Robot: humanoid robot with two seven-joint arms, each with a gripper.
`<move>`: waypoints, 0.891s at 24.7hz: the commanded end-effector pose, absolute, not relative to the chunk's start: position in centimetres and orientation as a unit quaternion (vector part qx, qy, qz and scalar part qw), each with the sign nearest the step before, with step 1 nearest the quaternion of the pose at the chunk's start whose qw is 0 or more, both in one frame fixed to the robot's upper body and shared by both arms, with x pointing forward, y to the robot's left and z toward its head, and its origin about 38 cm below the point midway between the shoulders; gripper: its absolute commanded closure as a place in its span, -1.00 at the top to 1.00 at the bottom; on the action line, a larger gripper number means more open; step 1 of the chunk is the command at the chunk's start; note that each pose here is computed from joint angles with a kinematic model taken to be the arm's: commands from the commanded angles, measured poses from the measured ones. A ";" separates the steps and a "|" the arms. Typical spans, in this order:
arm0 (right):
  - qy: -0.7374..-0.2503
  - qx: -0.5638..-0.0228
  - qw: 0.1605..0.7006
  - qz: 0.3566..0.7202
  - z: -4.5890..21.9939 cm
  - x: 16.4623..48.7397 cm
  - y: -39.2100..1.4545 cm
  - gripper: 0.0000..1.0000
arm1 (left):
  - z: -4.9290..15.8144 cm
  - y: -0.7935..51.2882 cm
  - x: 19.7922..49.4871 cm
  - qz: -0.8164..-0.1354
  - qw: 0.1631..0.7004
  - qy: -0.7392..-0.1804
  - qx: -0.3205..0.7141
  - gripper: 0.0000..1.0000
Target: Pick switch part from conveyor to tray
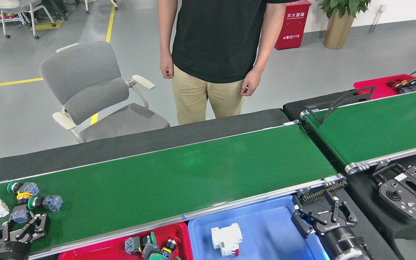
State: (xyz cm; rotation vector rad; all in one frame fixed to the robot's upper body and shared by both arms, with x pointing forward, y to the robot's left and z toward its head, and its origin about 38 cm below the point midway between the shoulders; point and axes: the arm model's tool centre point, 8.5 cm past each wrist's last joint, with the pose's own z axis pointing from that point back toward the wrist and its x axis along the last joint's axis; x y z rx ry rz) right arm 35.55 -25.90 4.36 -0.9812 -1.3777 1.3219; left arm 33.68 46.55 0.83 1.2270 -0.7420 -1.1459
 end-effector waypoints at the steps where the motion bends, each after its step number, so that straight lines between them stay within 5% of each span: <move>1: -0.573 -0.407 0.464 0.539 5.4 36.1 -25.9 0.99 | 1.5 46.3 34.0 -0.491 0.597 -0.335 0.539 -0.55; 6: -0.571 -0.402 0.463 0.546 5.0 35.8 -25.6 0.99 | 3.0 42.2 31.0 -0.549 0.526 -0.411 0.503 -0.51; 11: -0.575 -0.402 0.462 0.543 5.3 36.1 -25.1 0.99 | 3.0 36.1 24.6 -0.616 0.454 -0.500 0.405 -0.09; 15: -0.575 -0.400 0.458 0.548 5.2 35.8 -25.1 0.99 | 3.1 32.1 20.6 -0.615 0.448 -0.534 0.369 0.99; 22: -0.581 -0.405 0.454 0.541 5.9 36.5 -24.9 0.99 | 2.3 30.9 18.5 -0.600 0.476 -0.532 0.362 1.00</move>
